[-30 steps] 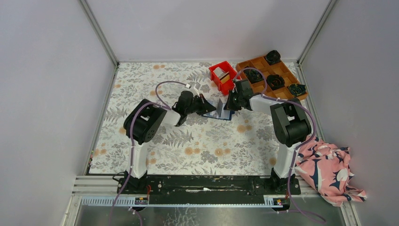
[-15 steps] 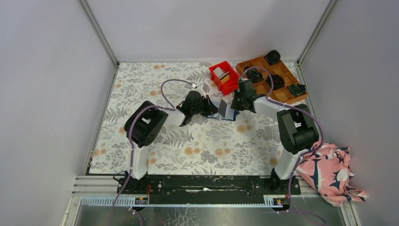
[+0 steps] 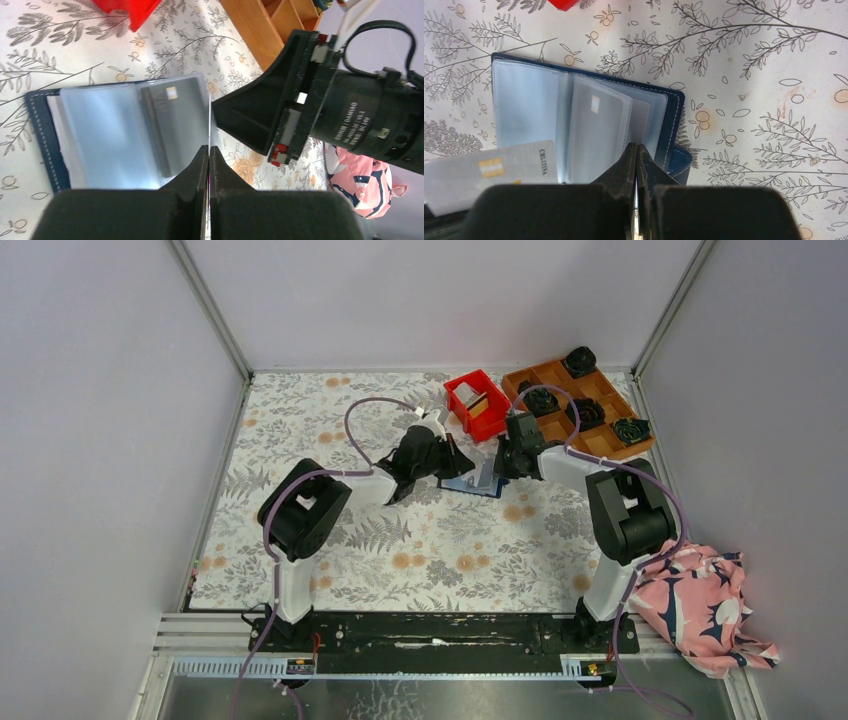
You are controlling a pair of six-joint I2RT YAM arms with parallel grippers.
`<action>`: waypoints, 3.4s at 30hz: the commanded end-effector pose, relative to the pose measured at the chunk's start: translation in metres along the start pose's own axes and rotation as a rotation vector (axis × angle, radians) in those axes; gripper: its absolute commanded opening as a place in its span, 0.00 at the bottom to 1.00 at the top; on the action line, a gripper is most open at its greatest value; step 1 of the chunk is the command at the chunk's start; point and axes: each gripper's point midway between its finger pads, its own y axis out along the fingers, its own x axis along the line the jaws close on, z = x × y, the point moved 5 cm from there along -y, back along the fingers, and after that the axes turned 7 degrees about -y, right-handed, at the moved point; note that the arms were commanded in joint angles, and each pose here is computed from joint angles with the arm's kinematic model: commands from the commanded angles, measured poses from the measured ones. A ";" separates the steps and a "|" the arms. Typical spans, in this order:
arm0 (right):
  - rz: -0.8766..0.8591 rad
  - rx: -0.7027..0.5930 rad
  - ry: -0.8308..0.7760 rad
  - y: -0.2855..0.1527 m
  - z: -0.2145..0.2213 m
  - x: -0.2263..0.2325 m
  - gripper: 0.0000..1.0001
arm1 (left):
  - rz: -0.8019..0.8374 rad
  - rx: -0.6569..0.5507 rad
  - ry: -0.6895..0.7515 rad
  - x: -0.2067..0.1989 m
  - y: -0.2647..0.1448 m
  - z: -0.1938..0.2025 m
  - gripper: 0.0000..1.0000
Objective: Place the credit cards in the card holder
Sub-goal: Insert the credit card into the card holder.
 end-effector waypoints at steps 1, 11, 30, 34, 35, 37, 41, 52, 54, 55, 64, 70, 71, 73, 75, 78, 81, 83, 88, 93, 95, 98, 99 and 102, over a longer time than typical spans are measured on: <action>0.049 -0.034 -0.006 -0.004 -0.005 -0.007 0.00 | 0.025 -0.010 0.046 -0.016 0.007 -0.003 0.00; 0.080 -0.106 -0.019 -0.029 -0.025 -0.009 0.00 | -0.029 -0.046 0.069 -0.011 0.004 -0.003 0.00; -0.052 -0.026 -0.026 0.002 -0.024 0.010 0.00 | 0.096 -0.010 -0.086 0.038 0.004 -0.038 0.00; -0.046 -0.001 -0.024 0.011 -0.019 0.009 0.00 | 0.124 0.024 -0.088 0.038 0.009 -0.035 0.00; -0.044 0.005 -0.022 0.013 -0.018 0.009 0.00 | 0.134 0.028 -0.090 0.038 0.010 -0.034 0.00; -0.039 0.014 -0.021 0.016 -0.016 0.008 0.00 | 0.158 0.034 -0.096 0.036 0.009 -0.034 0.00; -0.029 0.026 -0.021 0.020 -0.012 0.006 0.00 | 0.184 0.046 -0.122 0.039 0.008 -0.030 0.00; -0.023 0.036 -0.015 0.021 -0.007 0.003 0.00 | 0.171 0.058 -0.154 0.049 0.011 -0.021 0.00; -0.024 0.034 -0.016 0.020 -0.007 0.004 0.00 | 0.172 0.055 -0.158 0.050 0.012 -0.020 0.00; -0.023 0.035 -0.016 0.020 -0.007 0.003 0.00 | 0.171 0.057 -0.161 0.050 0.012 -0.020 0.00; -0.019 0.040 -0.015 0.021 -0.003 0.002 0.00 | 0.145 0.049 -0.184 0.057 0.015 -0.015 0.00; -0.020 0.043 -0.015 0.022 -0.002 0.002 0.00 | 0.119 0.049 -0.198 0.060 0.018 -0.011 0.00; -0.019 0.044 -0.014 0.023 -0.002 0.002 0.00 | 0.119 0.051 -0.197 0.059 0.019 -0.010 0.00; -0.019 0.044 -0.015 0.023 -0.002 0.002 0.00 | 0.113 0.052 -0.200 0.060 0.020 -0.008 0.00; -0.019 0.046 -0.014 0.023 -0.001 0.002 0.00 | 0.112 0.054 -0.203 0.059 0.021 -0.007 0.00; -0.020 0.048 -0.015 0.024 -0.001 0.002 0.00 | 0.109 0.061 -0.211 0.059 0.023 -0.004 0.00; -0.019 0.048 -0.016 0.024 0.000 0.001 0.00 | 0.110 0.064 -0.222 0.057 0.025 -0.004 0.00; -0.017 0.051 -0.016 0.025 0.001 0.001 0.00 | 0.112 0.067 -0.229 0.056 0.026 -0.003 0.00; -0.014 0.055 -0.016 0.025 0.002 0.000 0.00 | 0.111 0.077 -0.247 0.054 0.025 -0.002 0.00; -0.014 0.057 -0.017 0.025 0.003 0.000 0.00 | 0.095 0.083 -0.273 0.051 0.022 -0.003 0.00; -0.015 0.057 -0.016 0.026 0.003 0.000 0.00 | 0.080 0.084 -0.292 0.052 0.022 -0.003 0.00; -0.014 0.059 -0.016 0.026 0.003 -0.001 0.00 | 0.041 0.081 -0.315 0.055 0.019 -0.001 0.00; -0.015 0.058 -0.018 0.026 0.003 0.000 0.00 | 0.031 0.077 -0.322 0.057 0.018 -0.001 0.00; -0.015 0.059 -0.017 0.026 0.004 0.000 0.00 | 0.010 0.069 -0.341 0.057 0.013 0.000 0.00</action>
